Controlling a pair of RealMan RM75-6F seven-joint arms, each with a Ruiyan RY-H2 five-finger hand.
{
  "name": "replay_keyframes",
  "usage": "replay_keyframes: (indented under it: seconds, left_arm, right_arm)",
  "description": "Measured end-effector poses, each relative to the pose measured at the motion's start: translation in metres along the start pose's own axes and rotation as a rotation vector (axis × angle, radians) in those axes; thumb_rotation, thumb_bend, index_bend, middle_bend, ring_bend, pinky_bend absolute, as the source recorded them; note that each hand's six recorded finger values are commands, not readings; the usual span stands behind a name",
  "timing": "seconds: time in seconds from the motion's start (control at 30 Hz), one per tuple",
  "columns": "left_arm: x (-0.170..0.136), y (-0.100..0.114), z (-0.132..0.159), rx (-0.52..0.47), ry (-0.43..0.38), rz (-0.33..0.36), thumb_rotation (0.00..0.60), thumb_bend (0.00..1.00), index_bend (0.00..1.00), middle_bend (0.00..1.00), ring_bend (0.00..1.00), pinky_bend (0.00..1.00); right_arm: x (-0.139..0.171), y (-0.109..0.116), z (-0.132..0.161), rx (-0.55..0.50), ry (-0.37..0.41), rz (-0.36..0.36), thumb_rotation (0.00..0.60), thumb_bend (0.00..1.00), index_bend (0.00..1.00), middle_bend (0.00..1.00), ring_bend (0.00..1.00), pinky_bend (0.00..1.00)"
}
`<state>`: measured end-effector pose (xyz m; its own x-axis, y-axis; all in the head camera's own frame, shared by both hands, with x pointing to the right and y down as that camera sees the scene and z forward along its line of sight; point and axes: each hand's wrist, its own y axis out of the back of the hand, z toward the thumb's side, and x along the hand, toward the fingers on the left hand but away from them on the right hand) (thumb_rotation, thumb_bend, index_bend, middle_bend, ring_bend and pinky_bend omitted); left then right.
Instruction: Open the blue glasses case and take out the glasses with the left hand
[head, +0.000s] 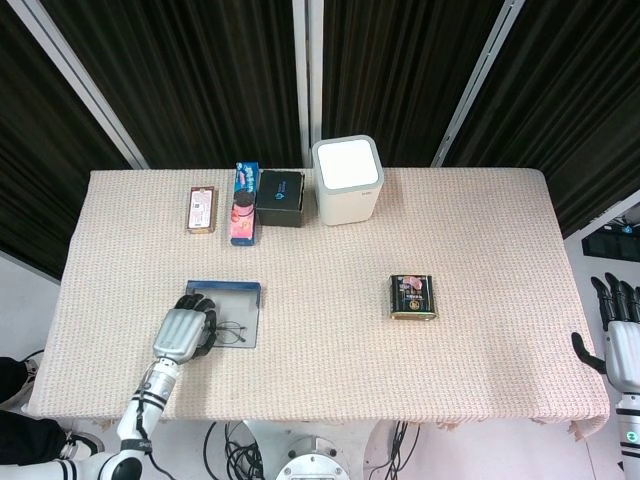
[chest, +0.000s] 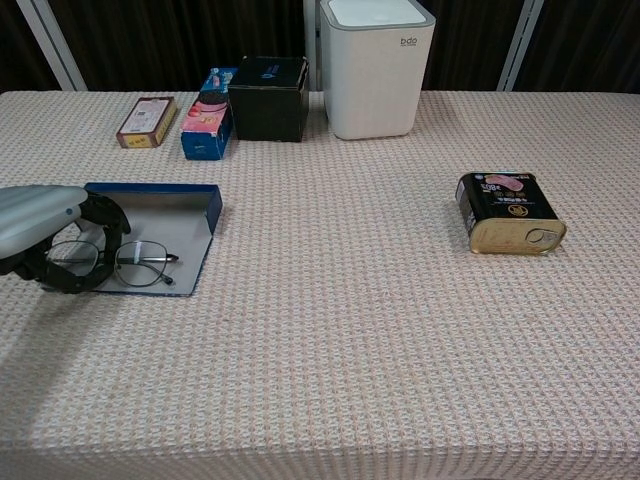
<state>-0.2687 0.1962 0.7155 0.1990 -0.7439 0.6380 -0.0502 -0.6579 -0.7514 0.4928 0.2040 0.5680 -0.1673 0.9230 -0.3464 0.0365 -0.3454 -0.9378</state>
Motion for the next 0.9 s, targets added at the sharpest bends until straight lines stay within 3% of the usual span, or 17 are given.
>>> replay_keyframes:
  seconds: [0.33, 0.6, 0.9]
  left_arm:
    - [-0.005, 0.005, 0.004, -0.013, -0.009, 0.014, 0.6, 0.47, 0.66, 0.32, 0.17, 0.17]
    - [-0.027, 0.021, 0.03, -0.031, -0.099, 0.055, 0.6, 0.48, 0.66, 0.33, 0.18, 0.18]
    - [-0.042, 0.008, 0.06, -0.017, -0.195, -0.004, 0.6, 0.48, 0.66, 0.33, 0.18, 0.18]
  right_arm:
    - [0.0, 0.001, 0.0, -0.001, 0.0, -0.003, 0.6, 0.28, 0.0, 0.0, 0.0, 0.0]
    - [0.001, 0.0, 0.001, -0.006, 0.006, -0.003, 0.6, 0.28, 0.0, 0.0, 0.0, 0.0]
    - [0.004, 0.001, -0.002, -0.015, 0.004, -0.011, 0.6, 0.28, 0.0, 0.0, 0.0, 0.0]
